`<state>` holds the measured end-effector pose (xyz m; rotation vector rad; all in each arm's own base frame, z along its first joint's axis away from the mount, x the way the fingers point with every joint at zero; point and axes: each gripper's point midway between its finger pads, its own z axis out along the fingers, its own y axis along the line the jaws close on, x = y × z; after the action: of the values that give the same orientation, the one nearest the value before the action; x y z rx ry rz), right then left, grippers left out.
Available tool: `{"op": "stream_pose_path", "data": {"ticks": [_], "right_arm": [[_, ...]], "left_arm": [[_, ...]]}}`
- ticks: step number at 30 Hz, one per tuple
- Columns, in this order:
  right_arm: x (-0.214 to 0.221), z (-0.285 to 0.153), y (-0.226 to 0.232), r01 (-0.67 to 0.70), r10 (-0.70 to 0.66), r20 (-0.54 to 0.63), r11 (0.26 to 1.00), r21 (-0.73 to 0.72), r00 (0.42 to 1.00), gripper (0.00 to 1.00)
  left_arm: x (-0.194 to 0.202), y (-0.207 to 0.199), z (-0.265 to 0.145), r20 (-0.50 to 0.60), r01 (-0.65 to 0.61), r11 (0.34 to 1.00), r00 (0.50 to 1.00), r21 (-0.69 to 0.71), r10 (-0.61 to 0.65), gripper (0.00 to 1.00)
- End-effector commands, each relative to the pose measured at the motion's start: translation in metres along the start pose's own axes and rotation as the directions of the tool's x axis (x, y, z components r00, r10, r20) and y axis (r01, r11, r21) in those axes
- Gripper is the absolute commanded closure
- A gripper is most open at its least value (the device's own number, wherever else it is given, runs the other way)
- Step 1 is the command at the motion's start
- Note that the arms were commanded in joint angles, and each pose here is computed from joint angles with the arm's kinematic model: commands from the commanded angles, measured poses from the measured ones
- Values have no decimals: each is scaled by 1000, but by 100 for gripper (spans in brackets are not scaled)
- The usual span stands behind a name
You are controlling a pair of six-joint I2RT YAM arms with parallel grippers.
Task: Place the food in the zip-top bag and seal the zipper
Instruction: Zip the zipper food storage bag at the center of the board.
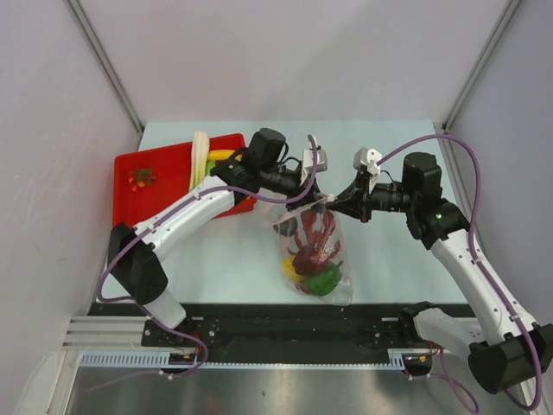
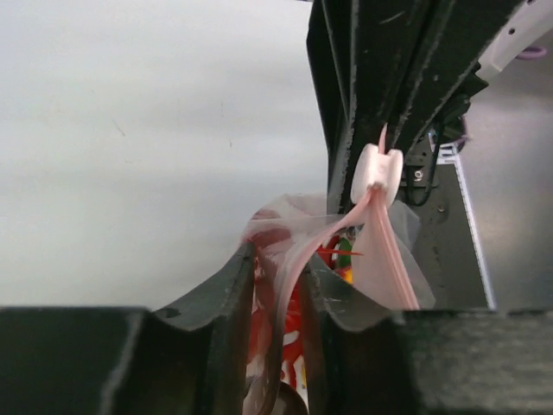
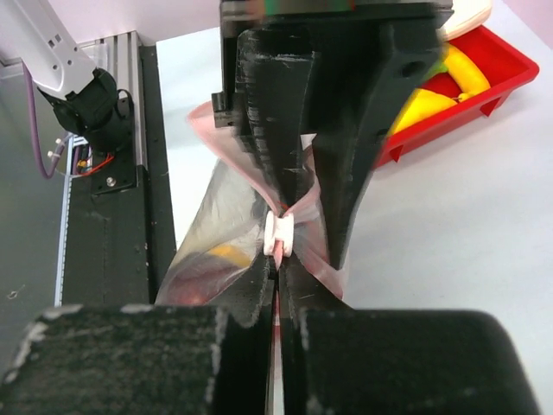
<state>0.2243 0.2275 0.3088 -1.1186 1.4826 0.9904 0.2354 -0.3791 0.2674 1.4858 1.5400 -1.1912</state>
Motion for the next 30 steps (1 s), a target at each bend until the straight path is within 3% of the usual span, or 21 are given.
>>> {"op": "stream_pose_path", "data": {"ticks": [1, 4, 6, 12, 16, 25, 30], "right_arm": [[-32, -9, 7, 149, -149, 64, 989, 7, 987, 100], [-32, -12, 9, 160, -160, 61, 987, 8, 985, 100], [-33, -14, 10, 173, -173, 61, 985, 10, 983, 100], [-37, -15, 12, 186, -186, 70, 982, 6, 980, 100], [-38, -14, 12, 189, -189, 73, 982, 4, 979, 100], [-43, -13, 16, 207, -206, 79, 978, 1, 975, 100], [-43, -13, 20, 218, -217, 74, 976, -8, 973, 100]], "left_arm": [[-21, -12, -14, 58, -6, 1000, 998, -27, 7, 59], [-24, -5, -38, 129, 58, 997, 990, -59, -50, 30], [-35, 2, -62, 150, -8, 995, 988, -101, 23, 28], [-60, -4, -98, 91, -200, 960, 971, -196, 221, 26], [-82, -8, -100, 87, -237, 947, 962, -215, 260, 26], [-95, -39, -50, 47, -366, 921, 926, -133, 375, 33], [-92, -38, -28, 24, -361, 929, 931, -77, 363, 40]]}}
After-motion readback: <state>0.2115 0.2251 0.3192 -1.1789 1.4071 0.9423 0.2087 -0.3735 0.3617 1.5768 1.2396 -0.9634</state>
